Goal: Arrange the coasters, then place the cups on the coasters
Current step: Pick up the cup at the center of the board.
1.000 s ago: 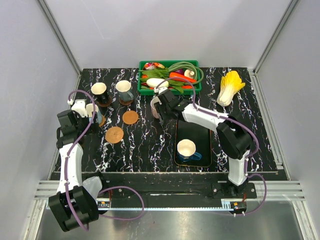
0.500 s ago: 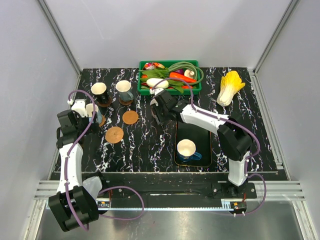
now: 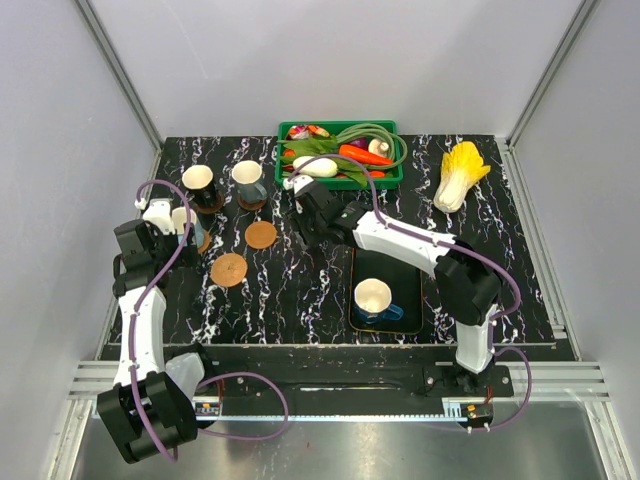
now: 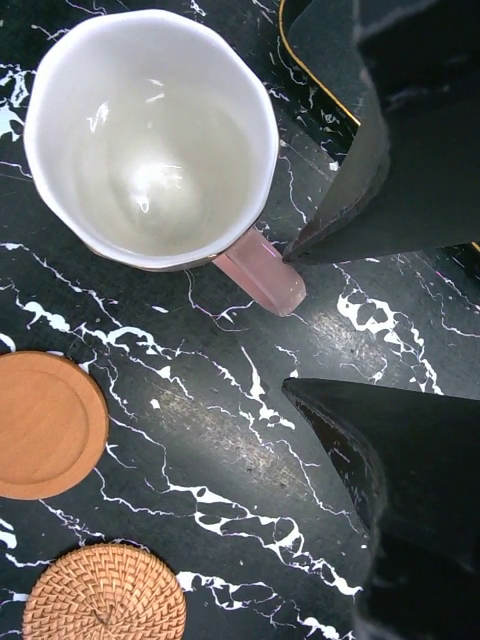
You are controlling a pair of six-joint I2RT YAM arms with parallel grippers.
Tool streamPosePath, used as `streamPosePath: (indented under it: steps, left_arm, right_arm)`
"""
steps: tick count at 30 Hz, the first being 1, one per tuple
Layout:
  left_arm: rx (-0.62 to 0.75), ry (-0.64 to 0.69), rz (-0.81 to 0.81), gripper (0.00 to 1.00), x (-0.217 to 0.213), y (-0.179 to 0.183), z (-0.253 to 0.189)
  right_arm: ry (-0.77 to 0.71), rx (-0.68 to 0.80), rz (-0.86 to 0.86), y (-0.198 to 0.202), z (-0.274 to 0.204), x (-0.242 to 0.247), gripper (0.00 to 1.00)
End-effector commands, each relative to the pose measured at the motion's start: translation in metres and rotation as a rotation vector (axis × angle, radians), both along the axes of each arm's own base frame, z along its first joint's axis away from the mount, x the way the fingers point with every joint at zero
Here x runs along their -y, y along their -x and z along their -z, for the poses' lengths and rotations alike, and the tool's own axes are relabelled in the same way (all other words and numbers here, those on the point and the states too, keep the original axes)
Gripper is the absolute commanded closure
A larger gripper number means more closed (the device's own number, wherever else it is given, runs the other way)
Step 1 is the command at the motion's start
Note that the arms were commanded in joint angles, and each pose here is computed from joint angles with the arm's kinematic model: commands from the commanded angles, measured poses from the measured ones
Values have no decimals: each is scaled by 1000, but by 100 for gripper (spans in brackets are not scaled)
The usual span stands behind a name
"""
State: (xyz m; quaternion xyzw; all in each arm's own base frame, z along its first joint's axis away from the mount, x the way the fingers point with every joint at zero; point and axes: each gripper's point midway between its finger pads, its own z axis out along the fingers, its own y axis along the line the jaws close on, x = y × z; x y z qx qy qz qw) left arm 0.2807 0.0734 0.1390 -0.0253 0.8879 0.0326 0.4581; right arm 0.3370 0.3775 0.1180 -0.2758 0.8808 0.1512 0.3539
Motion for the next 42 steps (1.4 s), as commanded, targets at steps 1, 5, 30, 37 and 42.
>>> streamPosePath:
  steps: [1,5,30,37,42]
  left_arm:
    - [49,-8,26,1,1,-8,-8]
    - [49,-2,35,1,2,-8,-8]
    - [74,13,339,1,89,-20,-27]
    - [33,-17,437,1,148,-42,-30]
    - [7,-2,509,1,195,-57,-34]
  right_arm:
    - [-42,58,-43,-3,-32,-11,45]
    - [-76,102,-130,7,-62,-11,43]
    - [9,252,98,-4,-109,214,0]
    - [52,232,185,15,-103,254,0]
    - [79,261,203,38,-103,272,0]
